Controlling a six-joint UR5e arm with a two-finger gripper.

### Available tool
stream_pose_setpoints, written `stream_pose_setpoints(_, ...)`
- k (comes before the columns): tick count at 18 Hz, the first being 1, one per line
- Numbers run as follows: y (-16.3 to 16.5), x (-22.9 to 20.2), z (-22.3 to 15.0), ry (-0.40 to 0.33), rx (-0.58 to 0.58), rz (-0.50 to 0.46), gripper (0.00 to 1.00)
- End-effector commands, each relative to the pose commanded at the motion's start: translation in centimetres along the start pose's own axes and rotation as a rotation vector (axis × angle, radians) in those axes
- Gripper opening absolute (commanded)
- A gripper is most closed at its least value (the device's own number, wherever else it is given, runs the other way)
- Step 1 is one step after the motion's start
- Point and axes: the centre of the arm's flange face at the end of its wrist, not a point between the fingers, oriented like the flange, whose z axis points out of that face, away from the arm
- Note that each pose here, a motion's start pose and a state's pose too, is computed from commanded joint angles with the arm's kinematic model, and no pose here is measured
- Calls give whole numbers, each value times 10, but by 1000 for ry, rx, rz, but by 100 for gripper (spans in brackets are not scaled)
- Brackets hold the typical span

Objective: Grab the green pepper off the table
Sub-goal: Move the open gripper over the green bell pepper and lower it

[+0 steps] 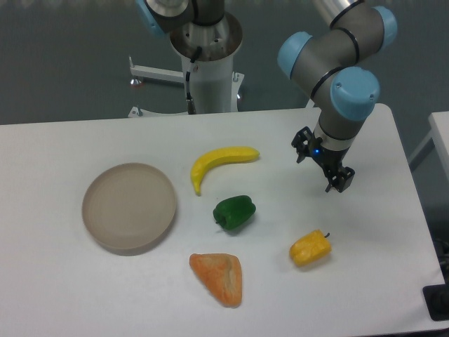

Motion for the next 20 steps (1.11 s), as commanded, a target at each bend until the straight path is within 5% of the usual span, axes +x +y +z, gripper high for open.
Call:
stream_pose_setpoints(6, -12, 3, 1, 6, 12, 5, 100)
stream_pose_setpoints(11, -67, 16, 9, 24, 74, -140, 100)
stream_pose_setpoints(20, -144, 43, 48, 92, 109, -78, 100)
